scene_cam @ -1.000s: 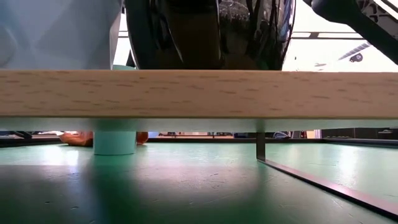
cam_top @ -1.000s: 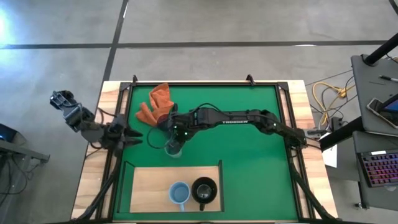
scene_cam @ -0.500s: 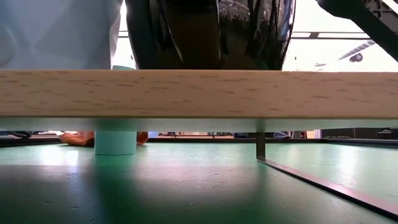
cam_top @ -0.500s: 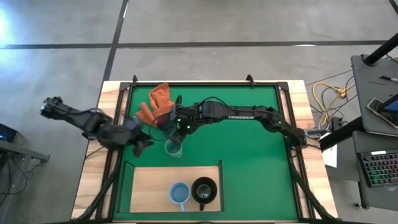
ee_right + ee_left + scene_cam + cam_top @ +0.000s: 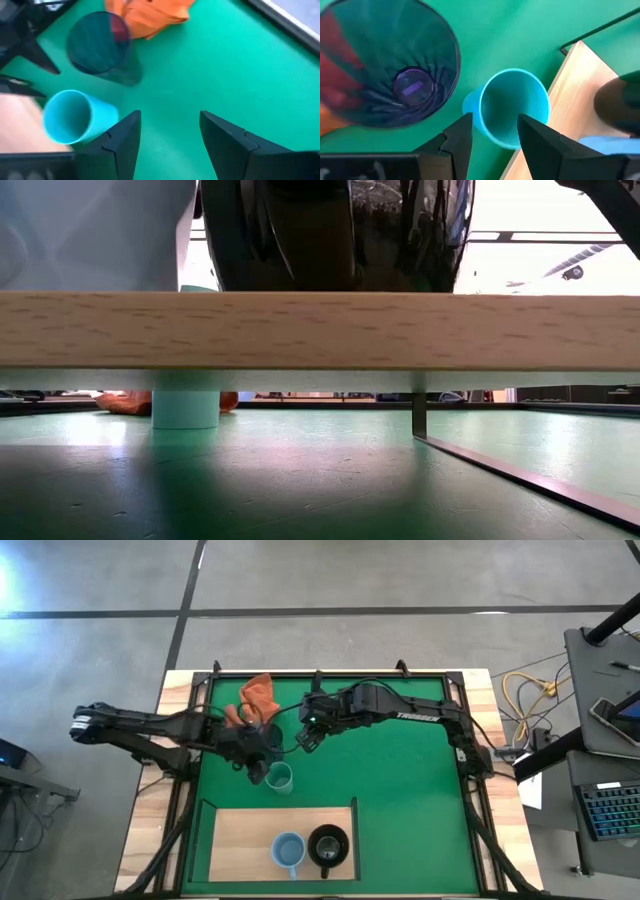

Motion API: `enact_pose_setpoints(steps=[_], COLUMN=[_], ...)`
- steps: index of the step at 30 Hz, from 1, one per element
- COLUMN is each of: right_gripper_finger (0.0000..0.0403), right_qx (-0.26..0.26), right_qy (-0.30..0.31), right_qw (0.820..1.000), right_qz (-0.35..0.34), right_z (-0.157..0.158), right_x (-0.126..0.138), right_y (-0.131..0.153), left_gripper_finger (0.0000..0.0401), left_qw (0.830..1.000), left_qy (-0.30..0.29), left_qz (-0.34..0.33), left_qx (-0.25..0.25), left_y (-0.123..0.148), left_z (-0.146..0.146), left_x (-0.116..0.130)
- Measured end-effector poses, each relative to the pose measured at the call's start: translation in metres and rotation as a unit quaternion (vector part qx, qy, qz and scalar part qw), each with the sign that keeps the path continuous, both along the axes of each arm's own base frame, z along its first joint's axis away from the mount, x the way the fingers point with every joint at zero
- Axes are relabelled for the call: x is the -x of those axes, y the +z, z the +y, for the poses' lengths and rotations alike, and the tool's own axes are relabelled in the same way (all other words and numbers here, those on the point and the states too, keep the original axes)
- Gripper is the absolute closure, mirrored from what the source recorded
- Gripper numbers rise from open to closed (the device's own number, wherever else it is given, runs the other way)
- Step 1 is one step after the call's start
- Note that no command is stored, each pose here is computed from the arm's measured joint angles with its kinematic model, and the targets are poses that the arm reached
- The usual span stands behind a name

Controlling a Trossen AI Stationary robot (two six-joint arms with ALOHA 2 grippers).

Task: Stack small to large cups/mugs on shelf
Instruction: Put the green cup on the shelf

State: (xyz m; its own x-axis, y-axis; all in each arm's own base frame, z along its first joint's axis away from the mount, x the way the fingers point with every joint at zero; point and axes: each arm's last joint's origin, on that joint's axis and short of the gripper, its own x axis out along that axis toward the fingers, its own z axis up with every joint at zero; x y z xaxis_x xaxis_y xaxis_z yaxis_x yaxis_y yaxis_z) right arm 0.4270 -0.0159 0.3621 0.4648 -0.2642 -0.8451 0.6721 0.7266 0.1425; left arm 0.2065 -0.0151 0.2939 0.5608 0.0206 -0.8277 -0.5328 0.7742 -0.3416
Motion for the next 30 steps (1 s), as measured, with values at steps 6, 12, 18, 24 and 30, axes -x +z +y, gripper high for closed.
enact_pose_setpoints(steps=[6, 12, 18, 24, 30], right_gripper_finger=[0.0207, 0.0207, 0.0207, 0.0207, 0.0207], right_qx=[0.013, 0.018, 0.025, 0.027, 0.026], right_qy=[-0.009, 0.001, 0.013, 0.015, 0.016], right_qw=[1.000, 0.999, 0.999, 0.999, 0.999], right_qz=[0.020, 0.030, 0.034, 0.035, 0.043], right_z=[-0.001, -0.001, -0.001, -0.001, -0.001], right_x=[0.006, 0.008, 0.008, 0.008, 0.009], right_y=[0.001, 0.001, 0.001, 0.001, 0.000], left_gripper_finger=[0.0260, 0.0260, 0.0260, 0.0260, 0.0298], left_qw=[0.998, 0.992, 0.989, 0.985, 0.980], left_qy=[0.005, 0.005, 0.005, -0.010, -0.042], left_qz=[0.068, 0.128, 0.145, 0.172, 0.194], left_qx=[-0.001, -0.005, -0.005, -0.016, 0.001], left_y=[-0.012, -0.023, -0.032, -0.051, -0.058], left_z=[0.002, 0.001, 0.001, 0.000, -0.002], left_x=[-0.023, -0.031, -0.037, -0.051, -0.054])
